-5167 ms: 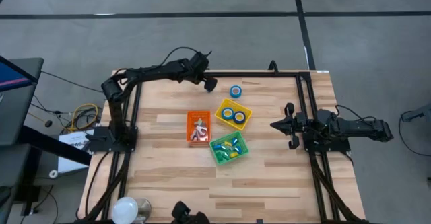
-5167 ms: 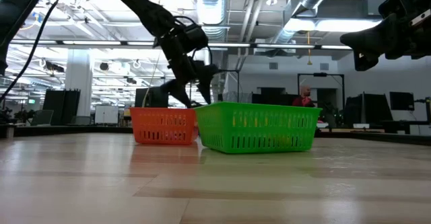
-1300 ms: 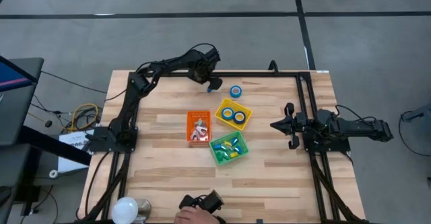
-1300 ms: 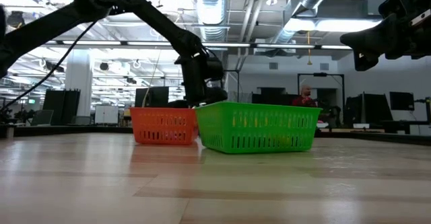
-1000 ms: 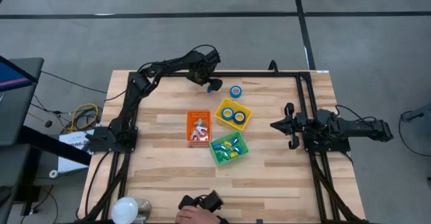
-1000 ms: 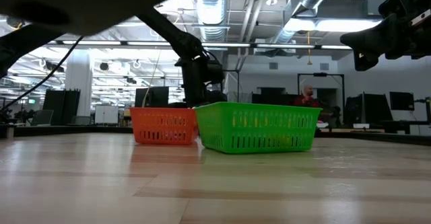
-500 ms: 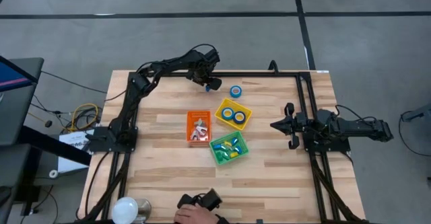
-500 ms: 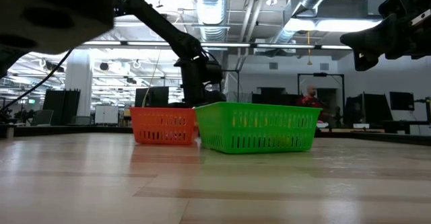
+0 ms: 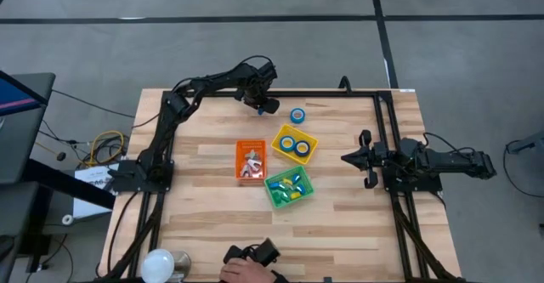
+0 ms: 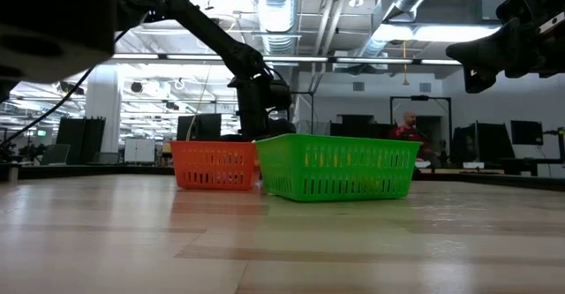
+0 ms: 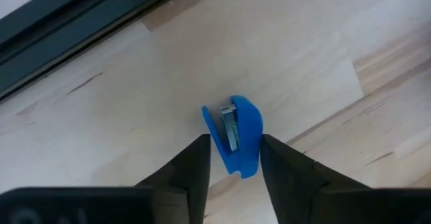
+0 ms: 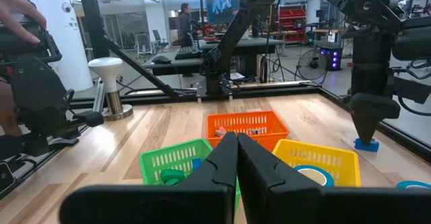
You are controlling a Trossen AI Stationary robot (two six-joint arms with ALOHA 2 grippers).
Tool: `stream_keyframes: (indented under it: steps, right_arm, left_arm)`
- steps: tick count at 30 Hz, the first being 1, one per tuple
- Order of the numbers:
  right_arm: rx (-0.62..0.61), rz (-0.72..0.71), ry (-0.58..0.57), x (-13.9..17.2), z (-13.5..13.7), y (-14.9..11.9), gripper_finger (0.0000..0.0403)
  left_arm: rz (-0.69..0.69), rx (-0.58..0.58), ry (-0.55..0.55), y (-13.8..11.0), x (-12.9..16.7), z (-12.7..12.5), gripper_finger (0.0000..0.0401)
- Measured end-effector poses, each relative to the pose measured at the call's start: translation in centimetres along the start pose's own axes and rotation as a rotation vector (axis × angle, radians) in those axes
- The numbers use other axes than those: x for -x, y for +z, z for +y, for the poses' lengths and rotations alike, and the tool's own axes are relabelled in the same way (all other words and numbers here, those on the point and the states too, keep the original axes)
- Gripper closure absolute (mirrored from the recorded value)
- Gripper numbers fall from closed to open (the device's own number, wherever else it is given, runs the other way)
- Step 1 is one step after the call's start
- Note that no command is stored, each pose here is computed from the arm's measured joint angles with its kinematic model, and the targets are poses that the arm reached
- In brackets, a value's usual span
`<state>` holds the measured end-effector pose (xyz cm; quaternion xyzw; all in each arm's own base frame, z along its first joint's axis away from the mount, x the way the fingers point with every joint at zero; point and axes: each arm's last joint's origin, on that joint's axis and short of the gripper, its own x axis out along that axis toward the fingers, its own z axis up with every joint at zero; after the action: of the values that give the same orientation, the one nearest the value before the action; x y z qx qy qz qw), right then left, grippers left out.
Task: Pick and place Stapler, Stapler remover, tape
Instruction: Put the blue stapler into the green bin
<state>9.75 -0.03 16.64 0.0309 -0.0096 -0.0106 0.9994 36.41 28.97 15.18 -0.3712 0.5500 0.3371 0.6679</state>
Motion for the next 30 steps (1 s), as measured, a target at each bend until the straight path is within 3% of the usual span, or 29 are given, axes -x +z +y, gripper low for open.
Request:
stream_keyframes:
  steps: [13, 24, 30]
  right_arm:
    - [0.000, 0.000, 0.000, 0.0, 0.0, 0.0, 0.0402]
    - [0.000, 0.000, 0.000, 0.0, 0.0, 0.0, 0.0402]
    - [0.000, 0.000, 0.000, 0.0, 0.0, 0.0, 0.0402]
  left_arm:
    - [0.000, 0.000, 0.000, 0.0, 0.0, 0.0, 0.0329]
    - [0.001, -0.004, -0.002, 0.0, 0.2, 0.0, 0.0333]
    - [-0.033, -0.007, -0.022, -0.1, 2.1, -0.2, 0.0332]
